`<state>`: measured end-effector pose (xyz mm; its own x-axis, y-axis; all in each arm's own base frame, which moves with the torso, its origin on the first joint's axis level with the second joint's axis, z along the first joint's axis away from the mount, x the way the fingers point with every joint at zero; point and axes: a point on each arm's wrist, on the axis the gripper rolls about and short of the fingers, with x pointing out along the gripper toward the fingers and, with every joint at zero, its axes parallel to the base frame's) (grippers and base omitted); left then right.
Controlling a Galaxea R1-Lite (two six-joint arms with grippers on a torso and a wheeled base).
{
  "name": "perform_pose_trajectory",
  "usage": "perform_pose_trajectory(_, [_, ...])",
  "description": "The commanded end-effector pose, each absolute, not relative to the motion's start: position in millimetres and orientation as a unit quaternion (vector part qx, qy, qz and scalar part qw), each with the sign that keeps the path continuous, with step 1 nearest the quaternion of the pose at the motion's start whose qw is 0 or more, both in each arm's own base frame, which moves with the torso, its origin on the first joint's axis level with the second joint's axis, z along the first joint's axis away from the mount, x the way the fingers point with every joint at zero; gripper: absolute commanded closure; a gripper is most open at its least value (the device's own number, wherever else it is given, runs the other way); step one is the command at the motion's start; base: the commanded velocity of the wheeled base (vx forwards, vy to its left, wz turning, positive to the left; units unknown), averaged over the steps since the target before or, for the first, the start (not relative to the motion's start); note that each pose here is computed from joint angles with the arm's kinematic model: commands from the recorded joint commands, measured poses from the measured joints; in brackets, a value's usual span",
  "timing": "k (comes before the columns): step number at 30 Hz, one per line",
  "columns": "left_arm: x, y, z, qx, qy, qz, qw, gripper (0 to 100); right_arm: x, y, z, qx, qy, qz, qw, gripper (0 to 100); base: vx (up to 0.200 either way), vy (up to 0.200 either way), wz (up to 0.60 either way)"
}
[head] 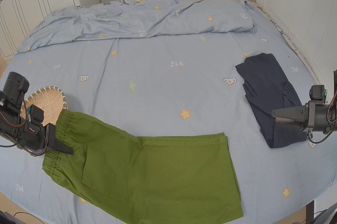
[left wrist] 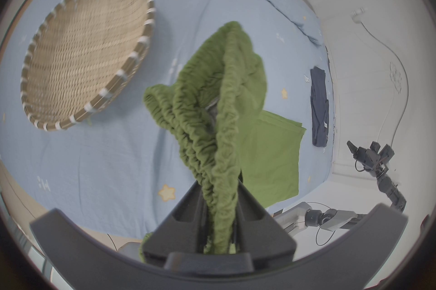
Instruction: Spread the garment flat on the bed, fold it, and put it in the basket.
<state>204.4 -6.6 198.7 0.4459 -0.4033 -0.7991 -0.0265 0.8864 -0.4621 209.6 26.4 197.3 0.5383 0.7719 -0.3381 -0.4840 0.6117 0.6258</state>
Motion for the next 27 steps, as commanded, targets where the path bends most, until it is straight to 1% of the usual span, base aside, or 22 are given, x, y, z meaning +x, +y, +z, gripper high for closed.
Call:
perform_pose_trajectory(1, [196.7, -56.2, 233.2, -0.163, 0.490, -0.143, 0.845, 100, 201.1, 26.4, 206.2, 0.231, 0.291, 0.377, 0.849, 0, 0.000, 0.000, 0.00])
perform_pose_trajectory(2, [194.1, -70.6, 238.5, -0.151, 0.484, -0.154, 0.848, 100, 201.1, 26.4, 206.2, 0.231, 0.291, 0.377, 0.849, 0, 0.000, 0.000, 0.00])
perform_pose_trajectory(4, [193.4, -76.4, 240.5, -0.148, 0.483, -0.158, 0.849, 100, 201.4, 26.4, 205.8, 0.231, 0.292, 0.377, 0.848, 0, 0.000, 0.000, 0.00])
perform_pose_trajectory(5, [192.0, -89.2, 247.7, -0.140, 0.475, -0.173, 0.851, 100, 201.9, 26.7, 204.8, 0.231, 0.294, 0.377, 0.847, 0, 0.000, 0.000, 0.00])
perform_pose_trajectory(7, [194.4, -97.3, 250.8, -0.134, 0.474, -0.182, 0.851, 100, 202.3, 27.1, 203.8, 0.232, 0.296, 0.377, 0.847, 0, 0.000, 0.000, 0.00])
perform_pose_trajectory(8, [197.5, -107.7, 254.1, -0.126, 0.472, -0.193, 0.851, 100, 202.2, 29.0, 203.0, 0.232, 0.298, 0.380, 0.844, 0, 0.000, 0.000, 0.00])
perform_pose_trajectory(9, [197.5, -107.7, 254.1, -0.126, 0.472, -0.193, 0.851, 100, 202.2, 29.0, 203.0, 0.232, 0.298, 0.380, 0.844, 0, 0.000, 0.000, 0.00])
perform_pose_trajectory(10, [199.5, -122.6, 255.3, -0.119, 0.476, -0.198, 0.848, 100, 202.8, 30.5, 201.7, 0.231, 0.302, 0.382, 0.842, 0, 0.000, 0.000, 0.00])
perform_pose_trajectory(12, [201.3, -131.7, 253.9, -0.119, 0.482, -0.195, 0.846, 100, 204.2, 30.9, 199.7, 0.233, 0.306, 0.382, 0.841, 0, 0.000, 0.000, 0.00])
perform_pose_trajectory(13, [201.3, -144.6, 251.6, -0.121, 0.489, -0.191, 0.843, 100, 205.9, 31.4, 197.8, 0.234, 0.310, 0.381, 0.839, 0, 0.000, 0.000, 0.00])
perform_pose_trajectory(15, [201.3, -158.0, 247.1, -0.124, 0.495, -0.183, 0.840, 100, 207.1, 31.5, 196.5, 0.235, 0.313, 0.380, 0.838, 0, 0.000, 0.000, 0.00])
perform_pose_trajectory(17, [202.2, -163.1, 244.2, -0.124, 0.499, -0.181, 0.839, 100, 207.2, 31.2, 196.5, 0.235, 0.312, 0.380, 0.839, 0, 0.000, 0.000, 0.00])
perform_pose_trajectory(19, [203.2, -179.5, 236.7, -0.126, 0.514, -0.177, 0.830, 100, 208.0, 29.9, 197.0, 0.236, 0.311, 0.377, 0.840, 0, 0.000, 0.000, 0.00])
perform_pose_trajectory(21, [203.7, -183.8, 234.9, -0.130, 0.518, -0.176, 0.827, 100, 208.6, 29.6, 196.4, 0.236, 0.312, 0.376, 0.840, 0, 0.000, 0.000, 0.00])
perform_pose_trajectory(23, [204.9, -196.6, 229.4, -0.134, 0.529, -0.175, 0.820, 100, 208.6, 29.6, 196.4, 0.236, 0.312, 0.376, 0.840, 0, 0.000, 0.000, 0.00])
perform_pose_trajectory(27, [206.8, -209.1, 225.8, -0.140, 0.530, -0.182, 0.816, 100, 208.4, 30.3, 196.0, 0.236, 0.314, 0.377, 0.839, 0, 0.000, 0.000, 0.00])
